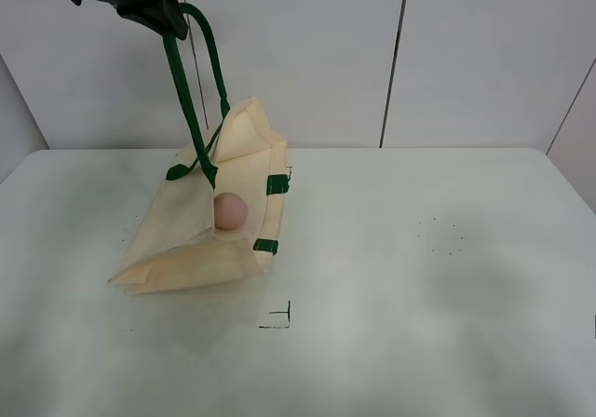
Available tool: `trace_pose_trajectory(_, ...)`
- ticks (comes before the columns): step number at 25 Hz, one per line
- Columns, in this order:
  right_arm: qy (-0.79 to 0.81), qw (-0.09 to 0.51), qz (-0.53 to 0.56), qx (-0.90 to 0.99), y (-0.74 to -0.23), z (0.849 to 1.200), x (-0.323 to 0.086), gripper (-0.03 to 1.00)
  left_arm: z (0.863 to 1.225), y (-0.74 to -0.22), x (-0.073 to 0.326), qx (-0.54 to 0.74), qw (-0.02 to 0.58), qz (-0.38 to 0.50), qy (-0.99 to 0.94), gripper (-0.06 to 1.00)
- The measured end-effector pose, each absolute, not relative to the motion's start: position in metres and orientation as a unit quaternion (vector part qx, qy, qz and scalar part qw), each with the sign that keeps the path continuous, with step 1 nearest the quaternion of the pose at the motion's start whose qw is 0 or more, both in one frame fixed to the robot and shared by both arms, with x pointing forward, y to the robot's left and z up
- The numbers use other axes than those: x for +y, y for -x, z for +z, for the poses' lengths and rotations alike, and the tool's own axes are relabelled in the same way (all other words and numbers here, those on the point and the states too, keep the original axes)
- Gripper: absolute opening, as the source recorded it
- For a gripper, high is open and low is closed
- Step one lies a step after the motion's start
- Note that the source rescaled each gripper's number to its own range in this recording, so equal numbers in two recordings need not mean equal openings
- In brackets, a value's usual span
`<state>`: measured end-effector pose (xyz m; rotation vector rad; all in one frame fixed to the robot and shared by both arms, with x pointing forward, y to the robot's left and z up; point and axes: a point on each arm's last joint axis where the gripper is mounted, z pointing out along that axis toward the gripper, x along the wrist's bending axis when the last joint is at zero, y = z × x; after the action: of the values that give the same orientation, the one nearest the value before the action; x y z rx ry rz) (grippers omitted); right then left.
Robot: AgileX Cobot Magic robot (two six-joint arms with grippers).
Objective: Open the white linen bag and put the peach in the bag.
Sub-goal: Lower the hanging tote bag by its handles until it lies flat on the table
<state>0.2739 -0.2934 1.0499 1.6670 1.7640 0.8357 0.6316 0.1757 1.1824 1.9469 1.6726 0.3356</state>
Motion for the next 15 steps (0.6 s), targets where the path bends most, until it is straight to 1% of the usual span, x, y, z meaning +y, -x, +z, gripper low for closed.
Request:
trace_pose_trajectory(7, -0.583, 0.357, 0.381, 0.622, -0.239, 1.053, -0.294, 1.00, 1.182, -0.632, 0.176, 0.622, 0.273, 0.125, -0.724, 0.00)
trace_pose_trajectory(11, -0.578, 0.364, 0.389, 0.619, -0.235, 1.053, -0.294, 1.00, 1.181, -0.632, 0.175, 0.622, 0.272, 0.124, -0.724, 0.00)
trace_pose_trajectory(15, -0.578, 0.364, 0.389, 0.619, -0.235, 1.053, -0.294, 1.00, 1.165, -0.641, 0.173, 0.626, 0.256, 0.114, -0.728, 0.00)
